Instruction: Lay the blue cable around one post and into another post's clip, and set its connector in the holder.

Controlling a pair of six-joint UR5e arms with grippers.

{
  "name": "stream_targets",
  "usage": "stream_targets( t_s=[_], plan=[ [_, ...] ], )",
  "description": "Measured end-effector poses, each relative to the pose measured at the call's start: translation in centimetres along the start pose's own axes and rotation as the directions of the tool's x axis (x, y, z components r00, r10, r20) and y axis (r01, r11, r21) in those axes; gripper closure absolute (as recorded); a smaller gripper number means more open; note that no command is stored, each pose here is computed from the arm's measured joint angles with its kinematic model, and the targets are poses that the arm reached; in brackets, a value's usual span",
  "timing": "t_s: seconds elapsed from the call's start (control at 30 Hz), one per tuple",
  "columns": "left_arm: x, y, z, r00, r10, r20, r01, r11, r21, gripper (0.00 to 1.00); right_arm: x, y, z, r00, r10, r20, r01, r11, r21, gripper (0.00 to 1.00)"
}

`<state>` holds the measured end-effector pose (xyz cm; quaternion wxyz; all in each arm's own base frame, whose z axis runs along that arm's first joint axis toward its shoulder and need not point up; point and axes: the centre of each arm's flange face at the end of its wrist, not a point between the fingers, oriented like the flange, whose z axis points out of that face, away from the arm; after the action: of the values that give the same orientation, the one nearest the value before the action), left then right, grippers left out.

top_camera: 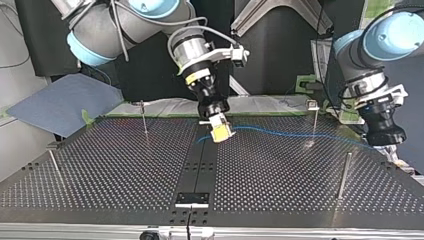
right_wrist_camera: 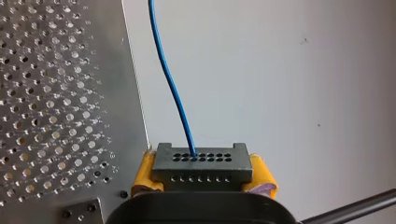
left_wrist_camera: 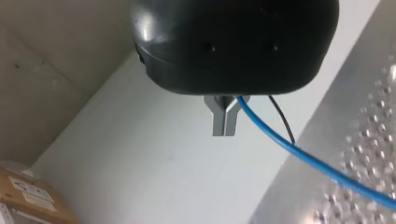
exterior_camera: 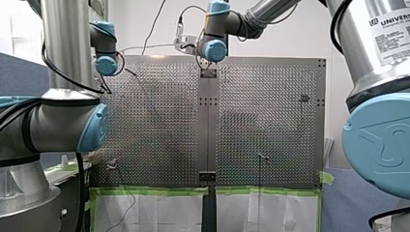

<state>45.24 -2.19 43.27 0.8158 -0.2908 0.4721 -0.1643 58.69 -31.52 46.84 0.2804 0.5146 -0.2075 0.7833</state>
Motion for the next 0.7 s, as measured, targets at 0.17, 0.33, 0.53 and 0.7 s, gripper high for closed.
stream_targets(
  t_s=[0.17,0.33,0.53,0.7],
  plan=[
    [-0.7,1.5,1.9,0.9998,0.016,-0.007,-0.017,0.9992,-0.037,1.00,0.1,0.0,0.8,1.0000,0.000,-0.007,0.000,1.0000,0.001,1.00],
    [-1.9,2.4,3.5,0.9999,0.017,-0.002,-0.017,0.9980,-0.061,1.00,0.1,0.0,1.6,0.9999,0.000,-0.011,0.000,1.0000,0.003,1.00],
    [-3.3,3.7,5.9,0.9993,0.035,0.012,-0.034,0.9976,-0.061,1.00,-0.6,0.0,2.8,0.9999,0.002,-0.011,-0.002,1.0000,0.009,1.00],
    [-4.1,4.6,8.0,0.9988,0.047,0.013,-0.047,0.9980,-0.043,1.00,-1.6,0.1,3.9,1.0000,0.004,-0.009,-0.004,0.9999,0.011,1.00]
  ],
)
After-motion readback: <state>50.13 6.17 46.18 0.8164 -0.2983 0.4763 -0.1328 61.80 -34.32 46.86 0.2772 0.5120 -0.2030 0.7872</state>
